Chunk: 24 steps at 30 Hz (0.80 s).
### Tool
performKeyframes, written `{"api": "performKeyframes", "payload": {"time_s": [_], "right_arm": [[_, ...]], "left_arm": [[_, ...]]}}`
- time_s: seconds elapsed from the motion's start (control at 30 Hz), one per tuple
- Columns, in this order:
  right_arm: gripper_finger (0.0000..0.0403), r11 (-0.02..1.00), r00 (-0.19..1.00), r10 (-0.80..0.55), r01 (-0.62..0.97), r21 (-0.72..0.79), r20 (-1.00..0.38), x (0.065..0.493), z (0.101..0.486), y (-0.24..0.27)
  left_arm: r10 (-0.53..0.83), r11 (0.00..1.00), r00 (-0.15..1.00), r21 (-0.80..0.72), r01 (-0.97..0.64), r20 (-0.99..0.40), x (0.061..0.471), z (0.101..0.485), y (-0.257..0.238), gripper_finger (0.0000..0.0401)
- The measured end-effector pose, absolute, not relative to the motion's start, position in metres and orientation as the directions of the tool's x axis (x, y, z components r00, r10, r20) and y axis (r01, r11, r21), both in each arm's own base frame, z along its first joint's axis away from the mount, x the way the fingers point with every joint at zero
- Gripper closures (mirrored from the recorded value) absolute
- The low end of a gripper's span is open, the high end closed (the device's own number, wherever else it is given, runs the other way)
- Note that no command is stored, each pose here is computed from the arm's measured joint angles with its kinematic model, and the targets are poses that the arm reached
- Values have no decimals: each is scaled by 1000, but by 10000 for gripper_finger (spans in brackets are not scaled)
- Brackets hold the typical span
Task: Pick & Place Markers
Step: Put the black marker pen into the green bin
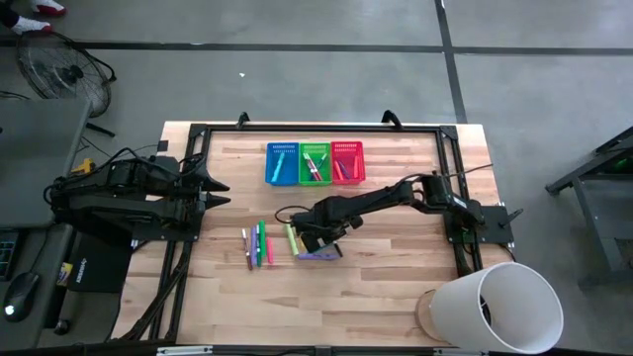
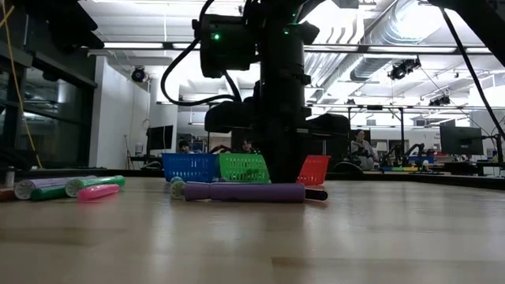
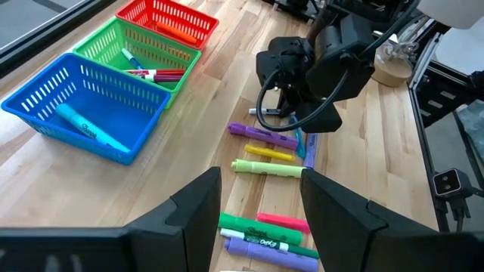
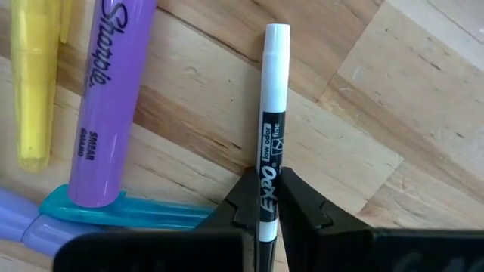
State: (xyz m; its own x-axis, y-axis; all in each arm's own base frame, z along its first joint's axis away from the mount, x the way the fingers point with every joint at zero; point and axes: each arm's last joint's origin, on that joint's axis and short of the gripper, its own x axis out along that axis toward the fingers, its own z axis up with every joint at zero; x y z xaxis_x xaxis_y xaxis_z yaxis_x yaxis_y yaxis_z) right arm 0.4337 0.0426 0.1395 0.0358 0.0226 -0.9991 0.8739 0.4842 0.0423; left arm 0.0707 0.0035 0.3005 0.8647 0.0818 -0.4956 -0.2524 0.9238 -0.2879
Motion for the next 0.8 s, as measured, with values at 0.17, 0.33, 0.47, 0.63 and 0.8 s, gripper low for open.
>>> {"api": "performKeyframes", "payload": {"time_s": [0.17, 0.33, 0.47, 0.63, 0.8], "right_arm": [[385, 474, 47, -7, 880, 38, -999, 430, 154, 34], [385, 481, 94, -16, 874, 75, -995, 428, 173, 24], [385, 481, 132, -32, 871, 100, -991, 425, 189, 13], [385, 461, 198, -85, 876, 138, -976, 422, 211, -5], [385, 454, 296, -148, 868, 201, -944, 421, 232, -30]], "left_arm": [[82, 924, 865, -288, -253, -495, 71, 301, 4, 220], [82, 924, 865, -288, -252, -495, 71, 301, 4, 220], [82, 924, 865, -288, -253, -495, 71, 301, 4, 220], [82, 921, 865, -293, -255, -495, 71, 301, 4, 220], [82, 920, 865, -295, -257, -495, 71, 301, 4, 220]]}}
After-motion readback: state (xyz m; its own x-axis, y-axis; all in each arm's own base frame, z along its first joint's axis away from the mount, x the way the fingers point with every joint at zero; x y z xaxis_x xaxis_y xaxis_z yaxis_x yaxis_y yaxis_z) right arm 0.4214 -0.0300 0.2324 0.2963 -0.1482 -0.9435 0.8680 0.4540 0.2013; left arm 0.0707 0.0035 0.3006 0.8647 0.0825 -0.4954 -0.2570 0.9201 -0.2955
